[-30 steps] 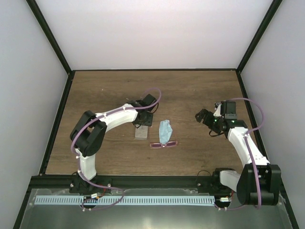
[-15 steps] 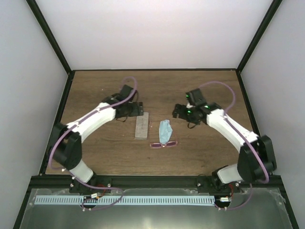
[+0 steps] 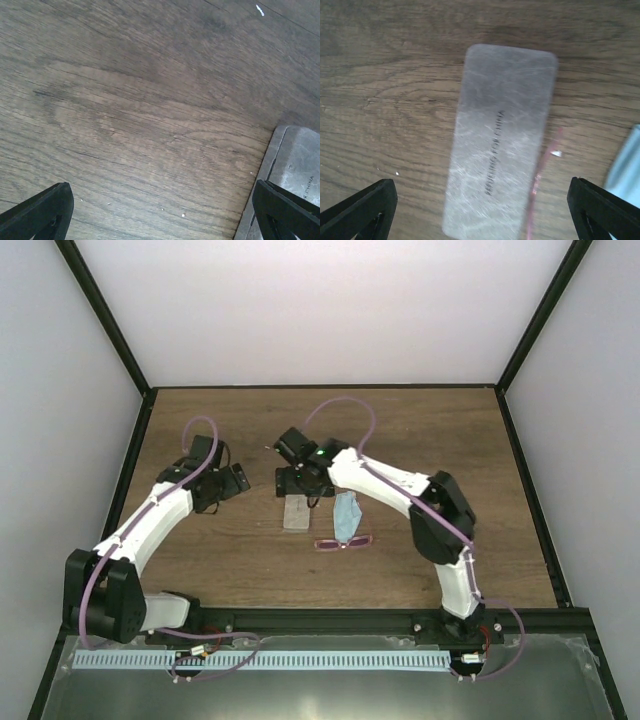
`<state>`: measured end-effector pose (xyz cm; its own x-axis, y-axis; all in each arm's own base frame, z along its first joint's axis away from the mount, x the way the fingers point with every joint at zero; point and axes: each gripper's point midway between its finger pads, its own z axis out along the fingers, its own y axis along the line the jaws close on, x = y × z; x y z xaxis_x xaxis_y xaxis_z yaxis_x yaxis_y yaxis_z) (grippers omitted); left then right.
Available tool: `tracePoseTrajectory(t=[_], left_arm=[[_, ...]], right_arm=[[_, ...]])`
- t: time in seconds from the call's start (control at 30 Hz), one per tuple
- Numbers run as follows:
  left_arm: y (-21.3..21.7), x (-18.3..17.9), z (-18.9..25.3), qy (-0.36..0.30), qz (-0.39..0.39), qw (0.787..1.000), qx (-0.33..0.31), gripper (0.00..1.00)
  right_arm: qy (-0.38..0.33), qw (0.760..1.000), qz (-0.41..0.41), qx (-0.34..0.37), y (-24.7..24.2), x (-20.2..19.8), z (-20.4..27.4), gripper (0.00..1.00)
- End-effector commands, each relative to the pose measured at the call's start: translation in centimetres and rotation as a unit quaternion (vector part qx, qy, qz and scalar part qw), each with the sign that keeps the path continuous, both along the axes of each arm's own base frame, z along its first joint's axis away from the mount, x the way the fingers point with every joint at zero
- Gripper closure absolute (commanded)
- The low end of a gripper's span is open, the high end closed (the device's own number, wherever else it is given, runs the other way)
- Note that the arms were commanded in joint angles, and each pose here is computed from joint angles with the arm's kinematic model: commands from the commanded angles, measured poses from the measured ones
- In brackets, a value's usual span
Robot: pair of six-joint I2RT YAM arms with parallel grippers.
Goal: Organize the sunglasses
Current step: Pick up the sunglasses case from the center of the board.
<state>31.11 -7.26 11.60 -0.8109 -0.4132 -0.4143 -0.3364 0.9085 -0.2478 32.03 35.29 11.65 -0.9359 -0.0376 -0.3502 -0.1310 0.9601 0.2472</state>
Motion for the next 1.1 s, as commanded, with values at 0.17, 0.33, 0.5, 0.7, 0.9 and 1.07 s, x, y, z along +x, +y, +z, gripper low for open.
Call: tracePoseTrajectory(t=[0.17, 0.33, 0.5, 0.7, 0.9, 1.07], left_arm=[[0.5, -0.5, 0.0, 0.0, -0.003, 1.0, -0.005, 0.0], [0.7, -0.8, -0.5, 0.003, -0.008, 1.0, -0.001, 0.0], [0.5, -0.7, -0.8, 0.006, -0.022, 1.0, 0.0, 0.0], [0.5, -0.5, -1.2, 0.008, -0.031, 0.999, 0.004, 0.0], [0.4, -0.1, -1.5, 0.011, -0.039, 0.999, 0.006, 0.0], [0.3, 0.0, -1.8, 0.015, -0.041, 0.999, 0.005, 0.0]], right_arm=[[0.014, 0.998, -0.017, -0.056, 0.7, 0.9, -2.8, 0.06], [0.037, 0.998, -0.011, -0.054, 1.3, 0.6, -4.7, 0.05], [0.039, 0.998, -0.015, -0.053, 1.6, 0.8, -5.0, 0.06], [0.042, 0.998, -0.015, -0.043, 2.5, 1.2, -5.2, 0.06], [0.039, 0.998, -0.013, -0.044, 2.9, 1.6, -5.0, 0.06], [0.047, 0.997, -0.012, -0.055, 2.7, 1.5, -6.0, 0.06]])
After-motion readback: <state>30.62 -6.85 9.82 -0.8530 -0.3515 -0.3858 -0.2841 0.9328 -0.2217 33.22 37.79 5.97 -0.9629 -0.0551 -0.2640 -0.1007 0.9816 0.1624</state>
